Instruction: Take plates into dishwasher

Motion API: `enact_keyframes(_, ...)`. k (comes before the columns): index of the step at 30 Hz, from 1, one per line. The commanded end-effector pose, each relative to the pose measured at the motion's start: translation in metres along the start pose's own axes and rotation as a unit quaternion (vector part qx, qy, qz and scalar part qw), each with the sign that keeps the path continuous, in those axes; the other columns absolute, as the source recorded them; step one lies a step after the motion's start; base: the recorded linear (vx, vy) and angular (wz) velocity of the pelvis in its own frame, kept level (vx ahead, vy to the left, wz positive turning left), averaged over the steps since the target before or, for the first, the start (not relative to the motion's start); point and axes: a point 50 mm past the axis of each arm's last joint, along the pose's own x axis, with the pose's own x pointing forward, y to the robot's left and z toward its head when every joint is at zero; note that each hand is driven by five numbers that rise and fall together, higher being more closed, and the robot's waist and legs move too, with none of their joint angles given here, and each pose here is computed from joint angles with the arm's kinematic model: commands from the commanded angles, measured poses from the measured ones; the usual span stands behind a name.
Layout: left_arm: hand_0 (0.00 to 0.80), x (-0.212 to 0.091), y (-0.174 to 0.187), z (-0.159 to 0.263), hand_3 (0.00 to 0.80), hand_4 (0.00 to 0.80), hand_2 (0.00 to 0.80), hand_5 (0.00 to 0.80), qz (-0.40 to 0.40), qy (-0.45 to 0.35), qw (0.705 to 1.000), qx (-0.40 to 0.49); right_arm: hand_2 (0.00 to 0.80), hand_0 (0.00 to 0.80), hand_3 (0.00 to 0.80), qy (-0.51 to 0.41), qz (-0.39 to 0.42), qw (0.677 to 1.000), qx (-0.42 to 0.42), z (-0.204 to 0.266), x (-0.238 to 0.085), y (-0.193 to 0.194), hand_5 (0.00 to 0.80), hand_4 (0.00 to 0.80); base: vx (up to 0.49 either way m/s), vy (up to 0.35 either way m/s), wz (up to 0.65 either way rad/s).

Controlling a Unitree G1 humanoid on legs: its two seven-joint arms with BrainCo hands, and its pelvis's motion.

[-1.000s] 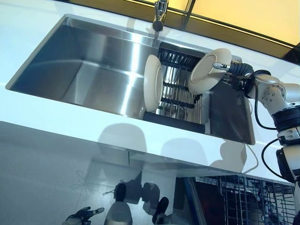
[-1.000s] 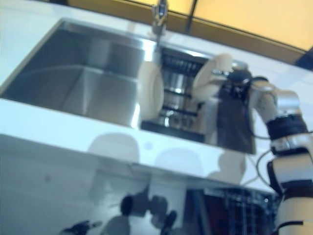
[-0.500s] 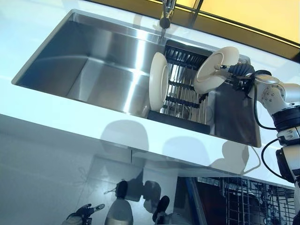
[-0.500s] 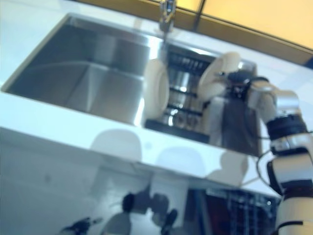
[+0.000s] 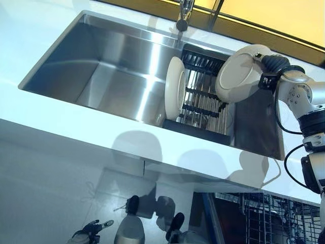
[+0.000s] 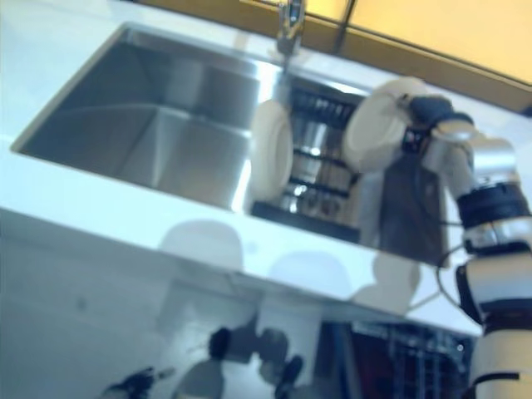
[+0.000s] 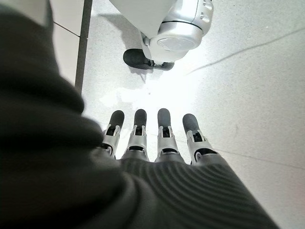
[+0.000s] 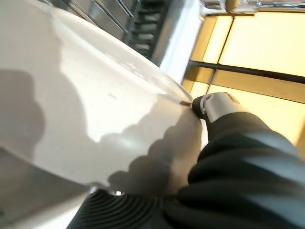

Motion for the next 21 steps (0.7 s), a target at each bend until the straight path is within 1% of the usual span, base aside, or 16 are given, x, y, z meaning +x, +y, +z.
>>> enact_keyframes(1,0.000,-0.003,0.004,-0.021,0.000,0.000,0.000,0.000,0.005,0.029,0.999,0.038,0.800,0.800,0.800,-0.119,-0.068,0.989,-0.060,0.065,-0.016,-0.029,0.800,0.800,0.000,-0.003,-0.03)
enact_keyframes(15,0.000,-0.002,0.006,-0.022,0.000,0.000,0.000,0.000,0.011,0.044,0.998,0.047,0.800,0.800,0.800,-0.174,-0.075,0.979,-0.075,0.095,-0.035,-0.046,0.800,0.800,-0.013,-0.005,-0.11)
enact_keyframes(21,0.000,-0.001,0.009,-0.018,0.000,0.000,0.000,0.000,0.013,0.047,0.997,0.059,0.800,0.800,0.800,-0.176,-0.093,0.970,-0.139,0.099,-0.043,-0.063,0.800,0.800,-0.035,-0.011,-0.27)
